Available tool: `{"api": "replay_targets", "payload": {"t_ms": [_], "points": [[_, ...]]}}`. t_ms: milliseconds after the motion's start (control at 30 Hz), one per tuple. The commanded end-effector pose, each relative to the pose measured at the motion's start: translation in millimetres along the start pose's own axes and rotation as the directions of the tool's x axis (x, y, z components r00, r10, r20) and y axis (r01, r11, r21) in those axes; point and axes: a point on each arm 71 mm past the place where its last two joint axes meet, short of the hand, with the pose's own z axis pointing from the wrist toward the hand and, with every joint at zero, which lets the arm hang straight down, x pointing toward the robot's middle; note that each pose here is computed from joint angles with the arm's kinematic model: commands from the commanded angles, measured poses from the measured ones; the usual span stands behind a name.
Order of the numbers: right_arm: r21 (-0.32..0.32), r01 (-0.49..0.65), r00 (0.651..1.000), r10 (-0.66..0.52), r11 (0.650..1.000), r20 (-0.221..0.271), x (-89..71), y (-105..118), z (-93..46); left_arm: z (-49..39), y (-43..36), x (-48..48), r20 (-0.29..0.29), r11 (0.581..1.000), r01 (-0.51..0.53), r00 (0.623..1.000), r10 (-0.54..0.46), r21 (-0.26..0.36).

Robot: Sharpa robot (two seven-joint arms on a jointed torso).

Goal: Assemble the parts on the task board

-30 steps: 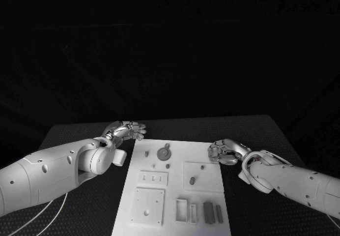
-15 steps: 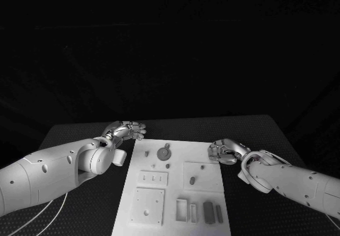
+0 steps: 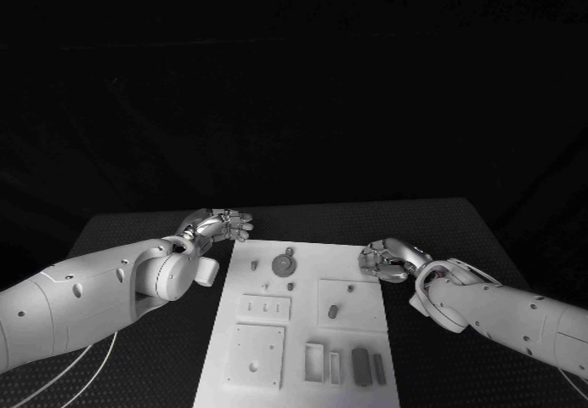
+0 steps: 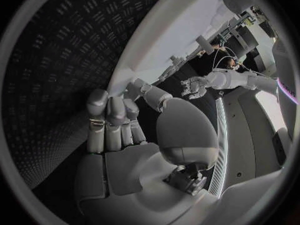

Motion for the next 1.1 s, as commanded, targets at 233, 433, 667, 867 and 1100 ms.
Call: {"api": "replay_targets", "payload": {"t_ms": [233, 433, 667, 867, 1100], "points": [[0.009, -0.004, 1.0, 0.004, 1.0, 0.017, 2.5, 2, -1.2, 0.2, -1.0, 2.6, -0.018, 1.0, 0.004, 1.0, -0.004, 0.006], [0.012, -0.004, 1.0, 0.004, 1.0, 0.031, 2.0, 4, -1.9, 0.2, -1.1, 2.9, -0.02, 1.0, 0.004, 1.0, -0.004, 0.007], [0.018, 0.007, 0.999, -0.008, 1.0, 0.048, 0.8, 6, -4.1, 0.5, -1.3, 5.0, -0.048, 1.0, -0.001, 0.999, 0.002, 0.008], [0.004, 0.043, 0.998, -0.043, 0.999, 0.048, -10.2, 20, -0.8, -0.1, 0.8, 10.8, -0.127, 0.999, -0.03, 0.992, 0.027, -0.022], [-0.047, 0.125, 0.992, -0.124, 0.991, 0.015, -30.1, 56, 16.5, 0.3, 6.0, 25.5, -0.264, 0.988, -0.127, 0.959, 0.099, -0.092]]}}
